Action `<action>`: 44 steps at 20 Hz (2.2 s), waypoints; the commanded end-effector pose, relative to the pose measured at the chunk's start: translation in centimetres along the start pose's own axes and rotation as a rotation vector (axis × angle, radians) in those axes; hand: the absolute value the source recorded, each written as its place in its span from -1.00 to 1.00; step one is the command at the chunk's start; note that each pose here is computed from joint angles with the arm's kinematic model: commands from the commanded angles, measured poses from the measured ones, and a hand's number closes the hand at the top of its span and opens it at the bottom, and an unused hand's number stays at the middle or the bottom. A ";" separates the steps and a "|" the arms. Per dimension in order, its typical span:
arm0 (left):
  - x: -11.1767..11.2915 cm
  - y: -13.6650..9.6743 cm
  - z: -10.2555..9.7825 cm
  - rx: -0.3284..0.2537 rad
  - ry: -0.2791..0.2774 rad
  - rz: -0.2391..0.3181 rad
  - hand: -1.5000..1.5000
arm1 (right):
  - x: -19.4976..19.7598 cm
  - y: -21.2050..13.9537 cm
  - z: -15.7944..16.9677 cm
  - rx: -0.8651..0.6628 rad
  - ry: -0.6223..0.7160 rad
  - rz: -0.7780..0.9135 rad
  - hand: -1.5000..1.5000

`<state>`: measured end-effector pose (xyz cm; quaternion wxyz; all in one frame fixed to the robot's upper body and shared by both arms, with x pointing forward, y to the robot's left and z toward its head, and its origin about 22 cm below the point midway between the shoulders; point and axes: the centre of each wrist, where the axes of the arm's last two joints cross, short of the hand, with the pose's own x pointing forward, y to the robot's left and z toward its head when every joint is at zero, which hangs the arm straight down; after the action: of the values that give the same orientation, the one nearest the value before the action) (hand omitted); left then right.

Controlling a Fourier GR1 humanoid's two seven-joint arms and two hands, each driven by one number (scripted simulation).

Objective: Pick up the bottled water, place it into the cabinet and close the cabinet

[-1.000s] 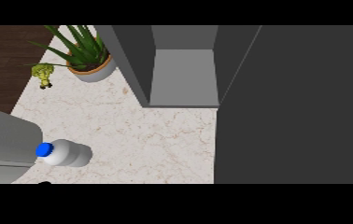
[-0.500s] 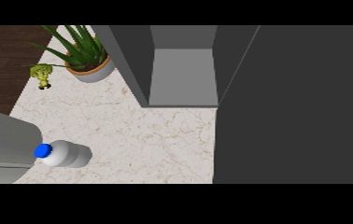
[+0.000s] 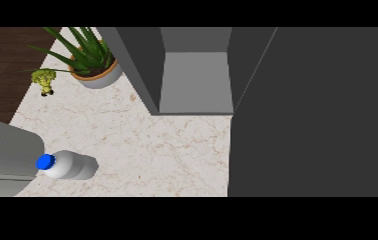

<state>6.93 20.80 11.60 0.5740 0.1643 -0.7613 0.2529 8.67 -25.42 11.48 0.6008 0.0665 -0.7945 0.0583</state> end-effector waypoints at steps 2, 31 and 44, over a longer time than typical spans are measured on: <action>1.3 0.3 0.4 0.021 -0.052 0.004 -1.00 | 3.9 0.9 0.8 0.014 -0.045 -0.003 -1.00; -16.5 5.9 -4.1 0.120 0.157 -0.031 -1.00 | 5.2 0.7 5.4 0.030 -0.049 -0.010 -1.00; -23.0 9.3 -6.2 0.156 0.162 -0.014 -1.00 | 6.0 0.7 6.7 0.057 -0.047 0.029 -1.00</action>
<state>12.57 30.13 -9.20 0.6203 0.1927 -0.6910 0.3173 0.96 -26.96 10.79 0.6072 0.0712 -0.7878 0.0749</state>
